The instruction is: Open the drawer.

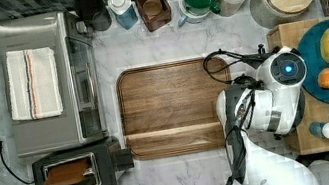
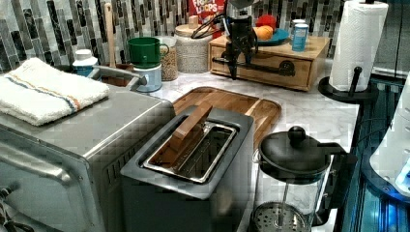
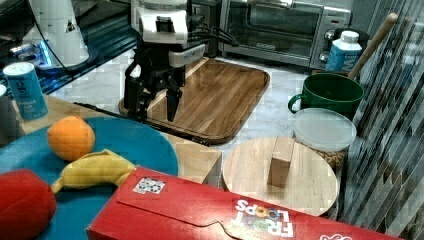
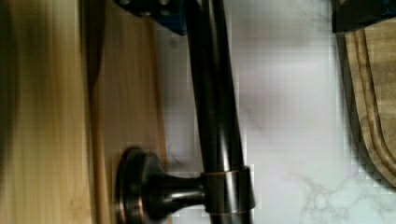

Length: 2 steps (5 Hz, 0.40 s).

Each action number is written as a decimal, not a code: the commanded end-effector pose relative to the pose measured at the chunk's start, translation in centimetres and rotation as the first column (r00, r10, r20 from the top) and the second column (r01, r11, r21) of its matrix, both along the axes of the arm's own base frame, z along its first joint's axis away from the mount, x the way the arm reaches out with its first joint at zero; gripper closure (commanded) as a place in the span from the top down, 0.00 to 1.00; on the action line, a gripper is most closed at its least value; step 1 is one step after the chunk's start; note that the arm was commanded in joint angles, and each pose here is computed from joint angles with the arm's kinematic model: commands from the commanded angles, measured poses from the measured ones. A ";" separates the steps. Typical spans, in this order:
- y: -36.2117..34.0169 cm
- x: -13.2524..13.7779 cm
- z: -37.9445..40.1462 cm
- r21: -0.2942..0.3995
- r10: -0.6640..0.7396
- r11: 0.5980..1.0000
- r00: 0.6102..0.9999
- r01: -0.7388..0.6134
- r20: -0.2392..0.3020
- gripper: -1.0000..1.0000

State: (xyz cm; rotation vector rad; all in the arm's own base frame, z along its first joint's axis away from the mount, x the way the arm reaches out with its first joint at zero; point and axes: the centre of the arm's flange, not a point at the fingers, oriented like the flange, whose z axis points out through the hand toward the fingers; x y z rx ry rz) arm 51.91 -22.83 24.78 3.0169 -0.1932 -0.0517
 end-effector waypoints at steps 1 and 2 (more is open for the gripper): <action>22.4 4.2 -0.5 0.104 0.121 0.987 0.992 -0.122 0.020 1.00; 25.6 3.2 -0.3 0.104 0.127 0.986 0.992 -0.129 0.019 1.00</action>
